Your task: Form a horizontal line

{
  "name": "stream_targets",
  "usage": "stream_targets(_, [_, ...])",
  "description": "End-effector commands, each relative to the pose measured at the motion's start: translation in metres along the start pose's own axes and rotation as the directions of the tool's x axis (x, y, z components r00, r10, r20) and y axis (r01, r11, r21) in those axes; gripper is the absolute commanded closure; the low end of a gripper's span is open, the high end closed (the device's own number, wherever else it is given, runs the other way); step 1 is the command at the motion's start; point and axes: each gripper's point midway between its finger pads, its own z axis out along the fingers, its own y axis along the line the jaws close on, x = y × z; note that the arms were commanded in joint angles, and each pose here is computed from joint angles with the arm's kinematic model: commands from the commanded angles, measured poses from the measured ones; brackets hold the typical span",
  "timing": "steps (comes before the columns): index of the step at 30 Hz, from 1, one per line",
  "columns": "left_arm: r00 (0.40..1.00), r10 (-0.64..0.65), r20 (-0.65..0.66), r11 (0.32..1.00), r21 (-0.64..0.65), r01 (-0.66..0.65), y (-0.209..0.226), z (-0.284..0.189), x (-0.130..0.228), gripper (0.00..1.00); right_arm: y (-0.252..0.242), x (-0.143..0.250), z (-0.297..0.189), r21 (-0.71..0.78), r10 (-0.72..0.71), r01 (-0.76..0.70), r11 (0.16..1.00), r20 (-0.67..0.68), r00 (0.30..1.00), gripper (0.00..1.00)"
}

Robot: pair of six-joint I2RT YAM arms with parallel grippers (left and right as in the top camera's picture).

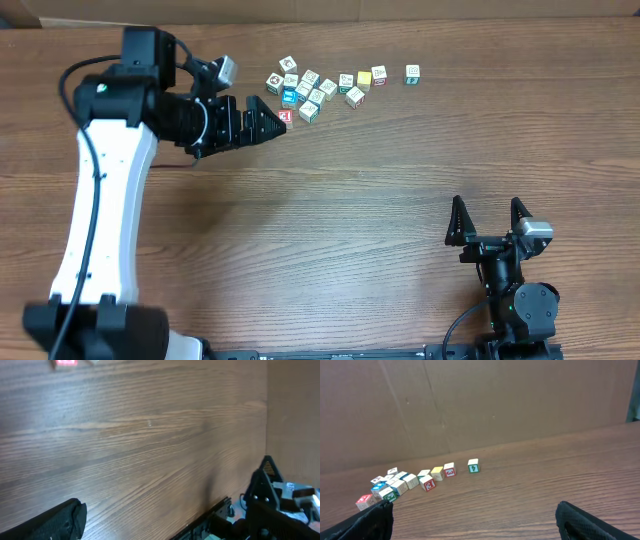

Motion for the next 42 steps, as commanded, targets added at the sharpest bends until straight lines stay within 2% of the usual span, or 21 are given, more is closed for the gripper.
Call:
stream_targets(1, [0.999,-0.027,-0.03,1.0,0.011,0.028,0.005,0.014,-0.008,0.0,-0.001,0.004,0.0,0.002,-0.005,0.005,1.0,0.0,1.0,0.0])
stream_targets(16, [0.971,-0.163,-0.176,0.987,-0.028,0.16,0.056,0.077,-0.014,0.0,-0.001,0.004,0.0,0.002,-0.005,0.005,1.0,0.0,1.0,0.0])
stream_targets(21, [0.98,-0.145,-0.134,0.989,-0.021,0.143,0.056,0.079,-0.027,0.0,-0.001,0.004,0.0,0.002,-0.005,0.005,1.0,0.0,1.0,0.0])
stream_targets(26, [0.98,-0.191,-0.047,0.979,-0.084,0.187,0.054,0.063,-0.049,0.0,-0.001,0.004,0.0,0.002,-0.005,0.005,1.0,0.0,1.0,0.0])
stream_targets(31, [0.982,-0.163,0.094,0.953,-0.244,0.181,0.058,0.045,-0.077,0.0,-0.001,0.004,0.0,0.002,-0.005,0.005,1.0,0.0,1.0,0.0])
stream_targets(34, [0.984,-0.121,0.134,0.923,-0.351,0.161,0.064,0.048,-0.082,0.07,-0.001,0.004,0.0,0.002,-0.005,0.005,1.0,0.0,1.0,0.0])
stream_targets(35, [0.985,-0.104,0.14,0.91,-0.386,0.151,0.065,0.05,-0.082,0.13,-0.001,0.004,0.0,0.002,-0.005,0.005,1.0,0.0,1.0,0.0])
stream_targets(40, [0.987,0.0,0.161,0.831,-0.55,0.09,0.069,0.057,-0.082,0.54,-0.001,0.004,0.0,0.002,-0.005,0.005,1.0,0.0,1.0,0.0])
stream_targets(42, [0.985,0.035,0.171,0.825,-0.562,0.068,0.062,0.061,-0.086,0.55,-0.001,0.004,0.0,0.002,-0.005,0.005,1.0,0.0,1.0,0.0])
